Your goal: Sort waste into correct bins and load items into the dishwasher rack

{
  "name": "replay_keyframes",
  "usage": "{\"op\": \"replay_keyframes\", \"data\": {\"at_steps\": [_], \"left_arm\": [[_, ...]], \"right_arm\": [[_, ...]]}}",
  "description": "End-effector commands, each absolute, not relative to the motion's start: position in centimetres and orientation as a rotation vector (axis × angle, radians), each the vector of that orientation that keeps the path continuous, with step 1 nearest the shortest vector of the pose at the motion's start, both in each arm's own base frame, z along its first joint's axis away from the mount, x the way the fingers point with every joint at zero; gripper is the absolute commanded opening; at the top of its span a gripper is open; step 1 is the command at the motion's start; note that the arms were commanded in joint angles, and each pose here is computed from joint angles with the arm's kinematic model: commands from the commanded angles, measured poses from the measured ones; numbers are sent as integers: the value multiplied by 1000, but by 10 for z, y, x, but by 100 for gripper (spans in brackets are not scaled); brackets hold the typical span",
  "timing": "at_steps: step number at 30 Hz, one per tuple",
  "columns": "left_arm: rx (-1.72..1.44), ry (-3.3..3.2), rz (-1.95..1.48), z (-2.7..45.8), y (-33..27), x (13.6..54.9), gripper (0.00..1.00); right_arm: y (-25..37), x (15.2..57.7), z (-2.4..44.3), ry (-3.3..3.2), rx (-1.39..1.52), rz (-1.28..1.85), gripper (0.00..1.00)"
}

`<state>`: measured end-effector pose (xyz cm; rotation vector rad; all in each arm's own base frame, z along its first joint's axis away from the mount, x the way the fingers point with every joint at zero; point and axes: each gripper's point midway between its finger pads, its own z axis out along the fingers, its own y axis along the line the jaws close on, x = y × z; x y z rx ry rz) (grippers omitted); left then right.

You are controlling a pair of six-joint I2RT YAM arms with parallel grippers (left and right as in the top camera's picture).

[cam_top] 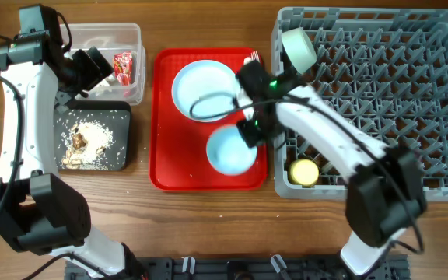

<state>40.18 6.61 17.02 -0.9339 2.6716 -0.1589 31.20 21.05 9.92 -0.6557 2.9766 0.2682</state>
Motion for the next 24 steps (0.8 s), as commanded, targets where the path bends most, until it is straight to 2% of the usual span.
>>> {"op": "replay_keyframes", "data": {"at_steps": [1, 4, 6, 10, 13, 17, 24], "left_arm": [[-936, 2635, -153, 181, 68, 404, 100], [-936, 2635, -153, 181, 68, 404, 100], [-936, 2635, -153, 181, 68, 404, 100], [-936, 2635, -153, 181, 68, 404, 100], [-936, 2635, -153, 181, 68, 404, 100], [-936, 2635, -153, 181, 68, 404, 100], [-936, 2635, -153, 181, 68, 404, 100]], "right_arm": [[178, 358, 225, 2666, -247, 215, 4], [120, 367, 278, 2474, 128, 8, 5], [68, 358, 306, 2319, 417, -191, 4], [14, 330, 330, 2118, 709, -411, 4], [6, 329, 320, 2100, 742, -504, 4], [0, 340, 282, 2117, 702, -727, 4], [-3, 365, 234, 2112, 551, -1062, 4]]}}
